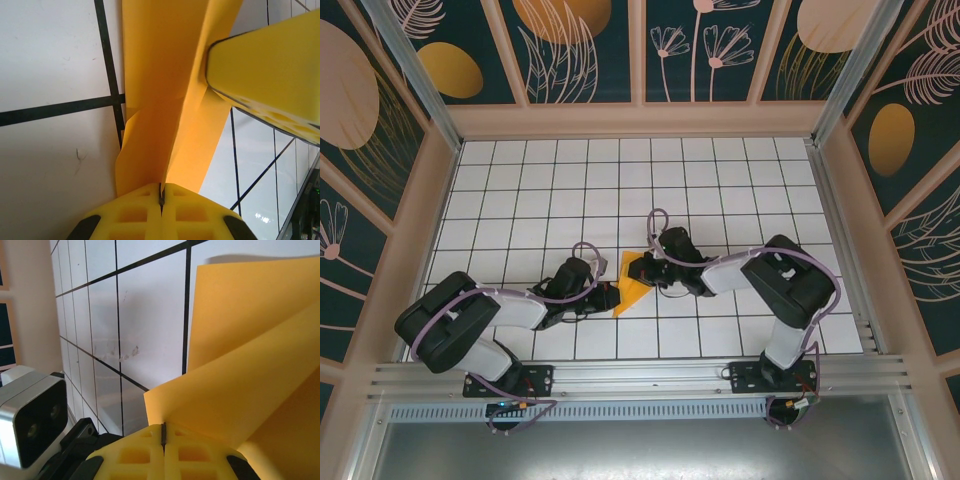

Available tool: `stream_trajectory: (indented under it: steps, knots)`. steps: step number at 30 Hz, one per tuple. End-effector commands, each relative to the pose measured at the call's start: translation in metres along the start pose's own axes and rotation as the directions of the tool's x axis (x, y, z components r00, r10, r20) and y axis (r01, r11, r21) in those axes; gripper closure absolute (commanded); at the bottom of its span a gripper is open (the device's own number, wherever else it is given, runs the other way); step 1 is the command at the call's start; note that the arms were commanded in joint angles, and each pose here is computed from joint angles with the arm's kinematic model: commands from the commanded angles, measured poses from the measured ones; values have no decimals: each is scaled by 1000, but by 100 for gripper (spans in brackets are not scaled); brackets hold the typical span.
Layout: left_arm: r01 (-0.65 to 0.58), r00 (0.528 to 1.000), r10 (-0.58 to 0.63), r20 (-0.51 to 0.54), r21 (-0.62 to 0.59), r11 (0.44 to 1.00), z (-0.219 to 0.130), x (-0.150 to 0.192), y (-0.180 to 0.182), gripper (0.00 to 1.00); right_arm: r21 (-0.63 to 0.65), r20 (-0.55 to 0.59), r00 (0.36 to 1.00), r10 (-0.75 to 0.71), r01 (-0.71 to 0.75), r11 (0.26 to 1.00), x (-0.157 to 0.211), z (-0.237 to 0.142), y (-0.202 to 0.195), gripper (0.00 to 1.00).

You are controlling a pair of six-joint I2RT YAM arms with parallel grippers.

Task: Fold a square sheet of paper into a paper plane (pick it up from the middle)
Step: Fourth fold the wing at the center of the table.

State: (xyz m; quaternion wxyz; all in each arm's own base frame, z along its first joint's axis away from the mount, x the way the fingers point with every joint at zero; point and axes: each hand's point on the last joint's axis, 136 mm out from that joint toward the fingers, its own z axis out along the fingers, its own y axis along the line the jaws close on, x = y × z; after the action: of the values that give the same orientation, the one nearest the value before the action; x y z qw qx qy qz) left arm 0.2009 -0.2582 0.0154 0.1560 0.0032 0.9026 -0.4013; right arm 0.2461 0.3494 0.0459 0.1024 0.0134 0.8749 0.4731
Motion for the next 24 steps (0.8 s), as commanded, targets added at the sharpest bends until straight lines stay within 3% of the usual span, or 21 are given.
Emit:
stream_trajectory:
  steps: [1,7,16,24]
  knots:
    - [16,998,-19,-58,-40,999,5,11,10,99,7,11,1000,9,-9,1000,-8,5,0,98]
    - [-3,999,1,-47,-41,999,3,8,8,89,32,3,1000,22,-22,999,-6,8,-10,98]
    - [-25,999,25,-20,-17,1000,-3,2,-2,82,55,-8,999,35,-34,998,-4,12,-19,98]
    - [-24,1000,24,3,-26,999,-9,-1,-3,86,70,-25,999,42,-40,997,-2,17,-25,98]
